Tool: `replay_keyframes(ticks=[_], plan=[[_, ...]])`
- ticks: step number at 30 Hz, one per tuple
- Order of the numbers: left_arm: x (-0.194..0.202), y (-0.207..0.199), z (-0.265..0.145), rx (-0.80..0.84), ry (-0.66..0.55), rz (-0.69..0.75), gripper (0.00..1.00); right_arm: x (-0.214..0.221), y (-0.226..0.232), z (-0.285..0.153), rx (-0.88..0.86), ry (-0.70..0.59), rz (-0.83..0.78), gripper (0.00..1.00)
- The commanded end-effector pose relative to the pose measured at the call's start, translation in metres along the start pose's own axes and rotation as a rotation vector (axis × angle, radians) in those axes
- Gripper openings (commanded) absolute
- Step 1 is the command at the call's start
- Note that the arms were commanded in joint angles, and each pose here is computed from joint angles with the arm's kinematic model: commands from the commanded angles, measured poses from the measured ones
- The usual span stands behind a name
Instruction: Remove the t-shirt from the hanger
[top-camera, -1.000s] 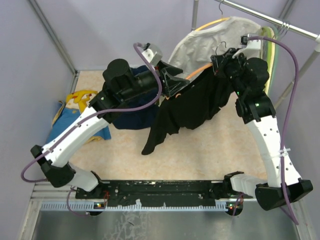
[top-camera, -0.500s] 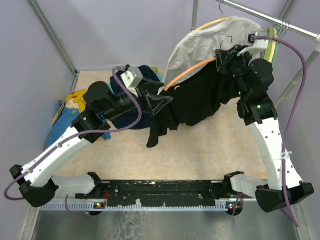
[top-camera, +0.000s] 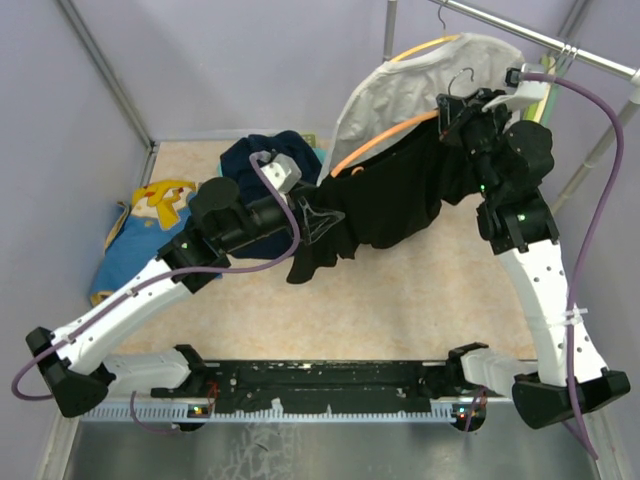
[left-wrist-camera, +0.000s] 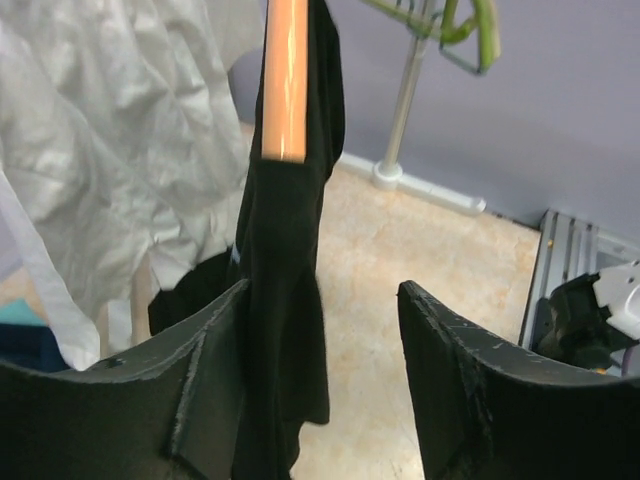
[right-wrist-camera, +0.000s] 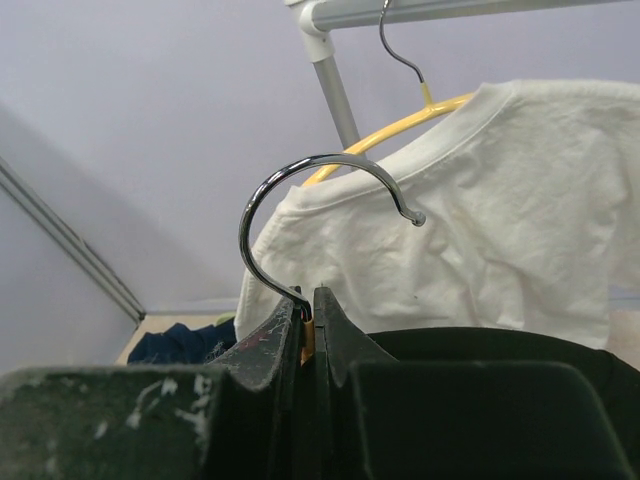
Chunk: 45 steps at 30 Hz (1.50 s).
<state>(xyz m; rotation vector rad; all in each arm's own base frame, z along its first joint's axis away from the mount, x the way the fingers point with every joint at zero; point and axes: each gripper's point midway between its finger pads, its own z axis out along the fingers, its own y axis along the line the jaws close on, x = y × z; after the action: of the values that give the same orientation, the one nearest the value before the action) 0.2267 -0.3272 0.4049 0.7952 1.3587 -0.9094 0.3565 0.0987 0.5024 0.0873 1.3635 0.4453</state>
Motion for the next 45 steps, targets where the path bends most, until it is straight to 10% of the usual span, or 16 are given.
replay_keyframes(ticks=[1,7,14,36,40,45], plan=[[0.018,0.005,0.003,-0.023,0.022,0.006,0.62,-0.082,0.024,-0.022,-0.066,-0.242,0.029,0.00],[0.019,0.010,-0.001,-0.055,-0.004,0.019,0.22,-0.086,0.022,-0.024,-0.052,-0.255,0.035,0.00],[0.013,0.010,-0.010,-0.067,-0.026,0.027,0.00,-0.085,0.015,-0.020,-0.009,-0.247,0.044,0.00],[0.041,0.027,-0.024,-0.180,0.020,-0.005,0.00,-0.103,0.022,-0.023,-0.034,-0.304,0.080,0.00],[0.038,0.034,-0.014,-0.204,0.021,-0.022,0.44,-0.106,0.028,-0.026,-0.061,-0.306,0.089,0.00],[0.022,0.039,-0.015,-0.239,-0.028,-0.015,0.35,-0.100,0.032,-0.026,-0.086,-0.282,0.099,0.00]])
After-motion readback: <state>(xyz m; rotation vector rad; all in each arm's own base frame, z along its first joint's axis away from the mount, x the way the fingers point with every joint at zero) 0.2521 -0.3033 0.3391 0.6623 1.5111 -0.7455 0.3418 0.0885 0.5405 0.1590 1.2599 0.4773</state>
